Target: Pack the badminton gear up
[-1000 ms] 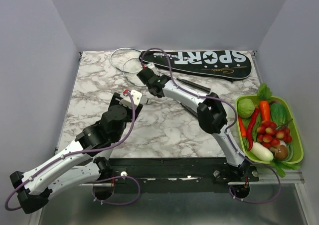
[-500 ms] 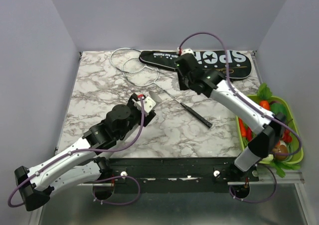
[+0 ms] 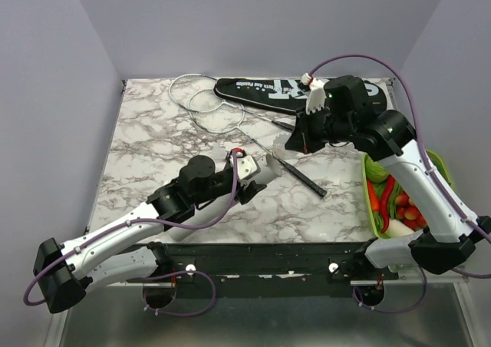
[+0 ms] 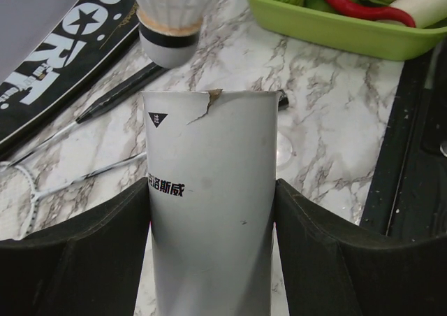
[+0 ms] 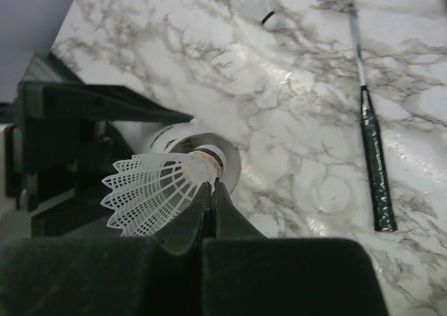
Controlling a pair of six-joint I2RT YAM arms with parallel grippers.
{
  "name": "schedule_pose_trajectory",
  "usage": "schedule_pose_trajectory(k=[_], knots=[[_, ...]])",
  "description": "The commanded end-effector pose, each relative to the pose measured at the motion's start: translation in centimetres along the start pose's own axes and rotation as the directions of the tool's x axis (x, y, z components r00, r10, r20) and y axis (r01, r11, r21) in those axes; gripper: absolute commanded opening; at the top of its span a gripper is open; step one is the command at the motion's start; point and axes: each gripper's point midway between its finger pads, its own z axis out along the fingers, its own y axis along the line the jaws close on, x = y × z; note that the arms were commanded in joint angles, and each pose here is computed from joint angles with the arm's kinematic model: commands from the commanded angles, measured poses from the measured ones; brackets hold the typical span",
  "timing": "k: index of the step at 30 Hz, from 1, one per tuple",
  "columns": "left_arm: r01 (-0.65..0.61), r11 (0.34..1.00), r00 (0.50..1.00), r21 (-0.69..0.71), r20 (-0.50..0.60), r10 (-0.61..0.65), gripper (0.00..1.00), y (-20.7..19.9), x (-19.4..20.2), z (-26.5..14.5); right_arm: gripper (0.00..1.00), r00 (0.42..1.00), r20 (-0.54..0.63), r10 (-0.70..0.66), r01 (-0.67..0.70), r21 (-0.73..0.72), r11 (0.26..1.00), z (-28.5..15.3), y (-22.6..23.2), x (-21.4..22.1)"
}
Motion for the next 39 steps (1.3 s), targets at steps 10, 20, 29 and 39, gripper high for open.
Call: schedule_pose_trajectory(k=[10,20,29,39], knots=[[0.082,0.979,0.965,0.185,0.231,-0.125,0.00,-2.9,-7.0,-0.1,0.01,0.995,-0.099,-0.025,-0.011,-0.350,0.937,-6.7,6.1,4.2],[0.080,0.972,0.951,0.219,0.274,-0.140,0.00,-3.4,-8.8,-1.2,0.01,0.997,-0.076,0.000,-0.024,-0.322,0.946,-6.8,5.7,4.2],[0.075,0.970,0.943,0.229,0.301,-0.144,0.00,-3.9,-9.4,-3.1,0.01,0.997,-0.070,0.039,-0.059,-0.313,0.948,-6.2,5.4,3.8],[0.082,0.971,0.937,0.223,0.314,-0.151,0.00,-3.8,-9.3,-3.3,0.01,0.985,-0.157,0.066,-0.124,-0.393,0.911,-4.3,6.7,4.3]])
